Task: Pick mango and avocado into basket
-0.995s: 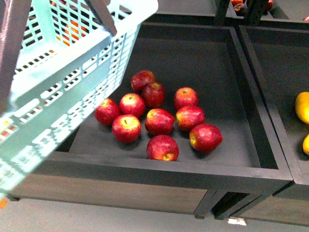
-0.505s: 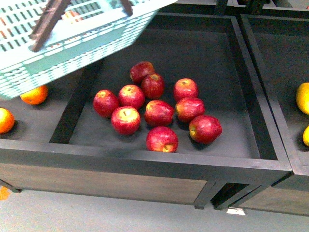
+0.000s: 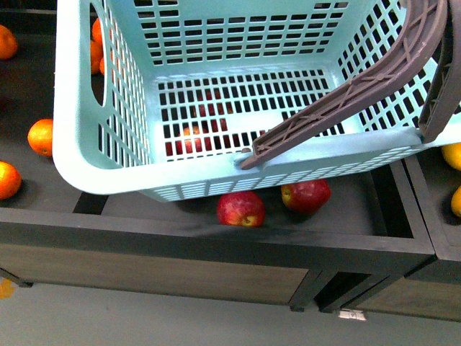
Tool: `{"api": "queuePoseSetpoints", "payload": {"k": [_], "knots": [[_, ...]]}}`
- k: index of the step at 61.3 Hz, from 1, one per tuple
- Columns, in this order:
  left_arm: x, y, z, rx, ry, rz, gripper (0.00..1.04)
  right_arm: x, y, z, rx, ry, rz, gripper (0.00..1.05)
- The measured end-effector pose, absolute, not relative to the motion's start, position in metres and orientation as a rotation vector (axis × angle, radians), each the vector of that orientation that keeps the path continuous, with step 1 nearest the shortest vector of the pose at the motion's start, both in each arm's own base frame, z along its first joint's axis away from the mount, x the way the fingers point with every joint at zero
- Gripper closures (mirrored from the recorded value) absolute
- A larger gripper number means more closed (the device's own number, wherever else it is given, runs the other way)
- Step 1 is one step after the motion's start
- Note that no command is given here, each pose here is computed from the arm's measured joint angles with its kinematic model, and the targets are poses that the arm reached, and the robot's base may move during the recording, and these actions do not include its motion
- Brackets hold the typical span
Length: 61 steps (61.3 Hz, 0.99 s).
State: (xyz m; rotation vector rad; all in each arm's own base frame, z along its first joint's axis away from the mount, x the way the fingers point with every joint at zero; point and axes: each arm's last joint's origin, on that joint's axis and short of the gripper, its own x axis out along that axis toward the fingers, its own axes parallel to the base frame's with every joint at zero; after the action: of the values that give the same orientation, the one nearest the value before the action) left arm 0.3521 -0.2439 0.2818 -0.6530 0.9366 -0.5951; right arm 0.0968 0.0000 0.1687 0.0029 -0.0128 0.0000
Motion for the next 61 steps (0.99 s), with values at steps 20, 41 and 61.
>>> {"api": "queuePoseSetpoints", "payload": {"k": [20,41,61], "knots": [[0.352,-0.241,0.285,-0.656,0.92,-0.589,0.9,0.097,0.0,0.169,0.003,-0.013,0.0,0.09],[0.352,-0.241,0.286,-0.656,0.918,-0.589,0.9,0.13,-0.026,0.197,0.129,0.2,-0.403,0.09],[0.352,-0.241,0.286,-0.656,0.917,-0.59,0.9,0.24,-0.124,0.202,0.004,0.221,-0.466,0.09]]}}
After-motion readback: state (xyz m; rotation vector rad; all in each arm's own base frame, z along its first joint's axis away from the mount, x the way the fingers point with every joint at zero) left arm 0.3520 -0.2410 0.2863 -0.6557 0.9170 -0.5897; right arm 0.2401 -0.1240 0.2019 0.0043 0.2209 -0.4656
